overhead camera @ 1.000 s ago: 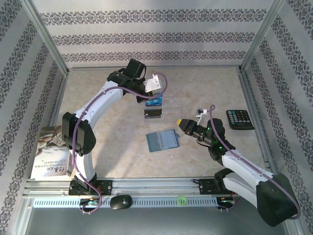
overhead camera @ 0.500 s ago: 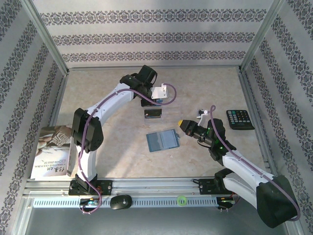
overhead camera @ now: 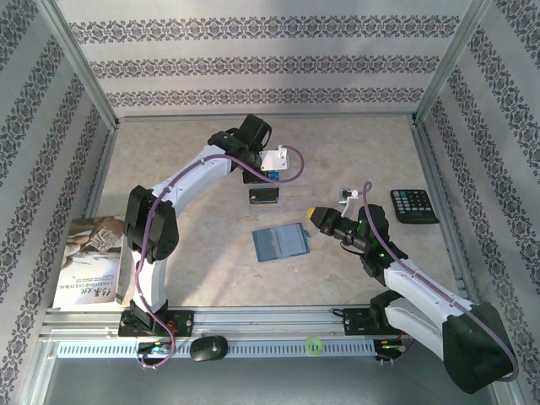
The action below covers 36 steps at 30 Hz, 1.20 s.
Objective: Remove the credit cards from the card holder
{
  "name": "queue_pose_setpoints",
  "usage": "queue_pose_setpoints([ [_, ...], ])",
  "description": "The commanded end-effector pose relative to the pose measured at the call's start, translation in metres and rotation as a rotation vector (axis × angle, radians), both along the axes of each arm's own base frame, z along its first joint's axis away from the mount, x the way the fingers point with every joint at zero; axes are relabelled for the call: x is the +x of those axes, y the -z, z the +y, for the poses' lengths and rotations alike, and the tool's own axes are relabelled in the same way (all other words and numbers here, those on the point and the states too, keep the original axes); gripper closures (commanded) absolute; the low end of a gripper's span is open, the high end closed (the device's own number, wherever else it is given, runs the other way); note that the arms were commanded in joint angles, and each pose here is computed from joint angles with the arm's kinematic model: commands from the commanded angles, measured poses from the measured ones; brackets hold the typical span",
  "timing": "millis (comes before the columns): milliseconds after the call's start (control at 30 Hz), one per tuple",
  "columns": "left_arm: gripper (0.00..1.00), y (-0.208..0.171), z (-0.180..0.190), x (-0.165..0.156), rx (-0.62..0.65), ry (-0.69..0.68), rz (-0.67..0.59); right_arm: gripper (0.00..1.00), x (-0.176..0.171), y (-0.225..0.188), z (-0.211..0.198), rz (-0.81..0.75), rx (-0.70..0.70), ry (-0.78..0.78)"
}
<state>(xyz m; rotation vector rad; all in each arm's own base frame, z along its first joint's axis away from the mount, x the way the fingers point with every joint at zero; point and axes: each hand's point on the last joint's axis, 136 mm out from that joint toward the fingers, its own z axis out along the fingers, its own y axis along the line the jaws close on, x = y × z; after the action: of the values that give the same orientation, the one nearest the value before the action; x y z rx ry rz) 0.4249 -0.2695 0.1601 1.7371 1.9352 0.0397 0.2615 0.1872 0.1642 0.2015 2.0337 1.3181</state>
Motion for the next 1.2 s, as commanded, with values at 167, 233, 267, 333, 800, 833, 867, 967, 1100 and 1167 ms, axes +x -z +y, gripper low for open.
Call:
queue_pose_setpoints([
  [167,1.00,0.009,-0.001,0.004,0.016,0.009,-0.021,0.91,0.001,-0.008,-0.002,-0.032,0.002,-0.002],
  [233,1.00,0.011,-0.002,0.003,0.013,0.011,-0.019,0.91,0.001,-0.008,-0.002,-0.031,0.002,-0.001],
  [267,1.00,0.011,-0.002,0.004,0.012,0.006,-0.023,0.91,0.001,-0.007,-0.002,-0.030,0.001,-0.002],
  [333,0.97,0.011,-0.003,0.004,0.009,0.008,-0.022,0.91,0.001,-0.008,-0.002,-0.030,0.001,-0.003],
  [800,0.73,-0.025,0.004,0.031,-0.052,-0.132,-0.194,0.89,0.002,-0.008,-0.002,-0.033,0.001,-0.001],
  [833,0.72,-0.038,0.002,0.033,-0.086,-0.148,-0.224,0.87,0.002,-0.009,-0.002,-0.037,0.001,0.000],
  [867,0.69,-0.052,0.001,0.032,-0.127,-0.154,-0.247,0.84,0.001,-0.008,-0.002,-0.035,-0.002,-0.001],
  [967,0.59,-0.095,-0.004,0.026,-0.279,-0.176,-0.315,0.76,0.003,-0.006,-0.004,-0.034,-0.008,0.010],
  [1100,0.42,-0.148,0.011,0.022,-0.536,-0.318,-0.387,0.59,0.004,-0.008,-0.006,-0.050,-0.027,0.018],
  [1167,0.04,-0.168,0.027,0.016,-0.710,-0.416,-0.389,0.49,0.005,-0.006,-0.010,-0.054,-0.073,0.036],
])
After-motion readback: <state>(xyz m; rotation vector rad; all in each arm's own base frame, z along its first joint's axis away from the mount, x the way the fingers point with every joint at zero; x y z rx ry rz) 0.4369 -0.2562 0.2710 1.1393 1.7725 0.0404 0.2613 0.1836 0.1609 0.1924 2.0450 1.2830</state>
